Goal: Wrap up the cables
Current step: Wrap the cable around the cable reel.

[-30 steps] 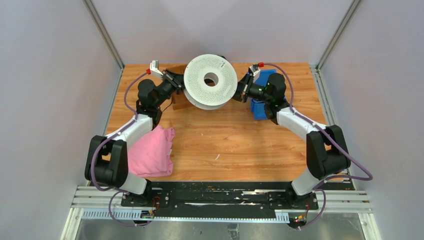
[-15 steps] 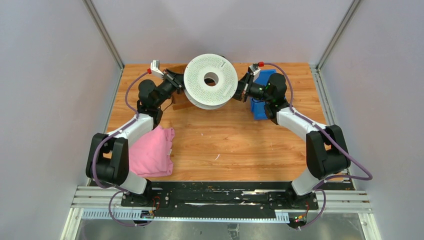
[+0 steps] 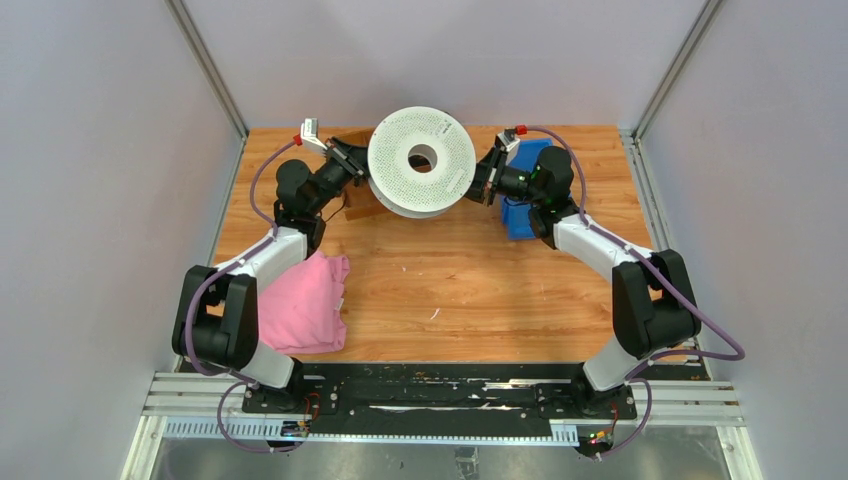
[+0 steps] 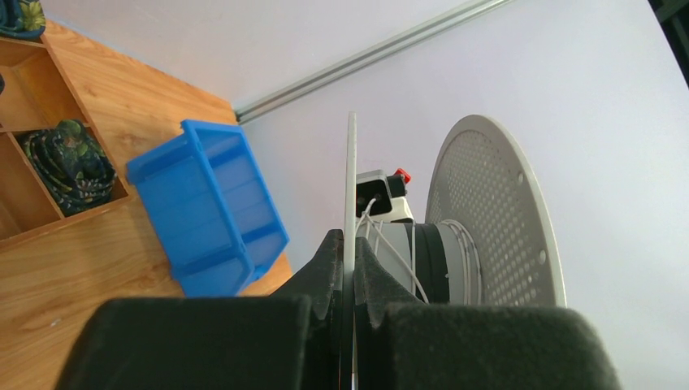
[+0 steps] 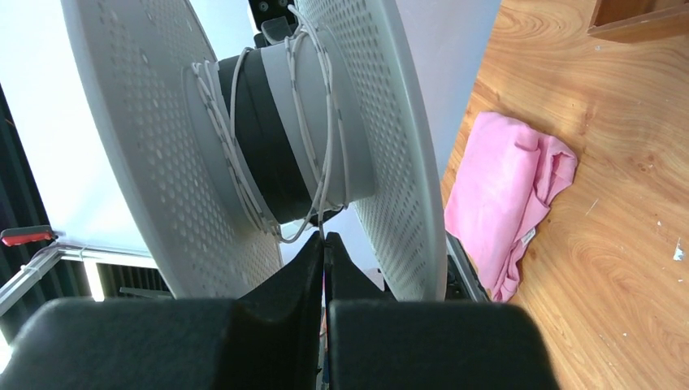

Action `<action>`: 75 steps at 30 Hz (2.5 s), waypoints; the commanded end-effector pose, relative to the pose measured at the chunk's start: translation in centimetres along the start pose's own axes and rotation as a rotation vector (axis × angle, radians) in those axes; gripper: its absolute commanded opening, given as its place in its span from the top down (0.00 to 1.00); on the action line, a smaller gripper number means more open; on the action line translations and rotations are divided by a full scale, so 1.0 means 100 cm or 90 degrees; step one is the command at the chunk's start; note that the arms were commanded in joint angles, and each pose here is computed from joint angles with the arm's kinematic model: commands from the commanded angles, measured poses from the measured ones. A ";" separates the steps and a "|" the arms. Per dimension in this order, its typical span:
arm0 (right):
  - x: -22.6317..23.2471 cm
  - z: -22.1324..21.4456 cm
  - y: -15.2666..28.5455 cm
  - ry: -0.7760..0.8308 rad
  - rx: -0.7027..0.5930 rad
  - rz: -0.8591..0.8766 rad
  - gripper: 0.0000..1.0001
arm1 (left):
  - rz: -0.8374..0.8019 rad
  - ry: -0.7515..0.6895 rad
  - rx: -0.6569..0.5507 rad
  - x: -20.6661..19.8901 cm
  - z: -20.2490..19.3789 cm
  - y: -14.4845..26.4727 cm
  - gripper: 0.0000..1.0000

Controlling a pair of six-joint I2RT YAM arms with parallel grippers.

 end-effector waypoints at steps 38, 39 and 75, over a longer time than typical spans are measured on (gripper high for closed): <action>-0.006 0.003 0.016 0.188 0.052 -0.058 0.83 | -0.038 0.073 -0.038 -0.018 0.025 0.001 1.00; -0.007 0.001 0.017 0.199 0.058 -0.059 0.82 | -0.038 0.078 -0.039 -0.018 0.026 0.001 1.00; -0.002 -0.040 -0.045 0.224 0.051 0.064 0.99 | 0.048 0.125 -0.065 0.014 0.018 0.017 1.00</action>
Point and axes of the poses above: each gripper's point midway between its finger pads, its own y axis back along the fingers, its own x axis along the line the jaws close on, z = x × y, the point moved 1 cm from there along y, back along the fingers, and after that the axes turned 11 degrees about -y, right-handed, at the moved point
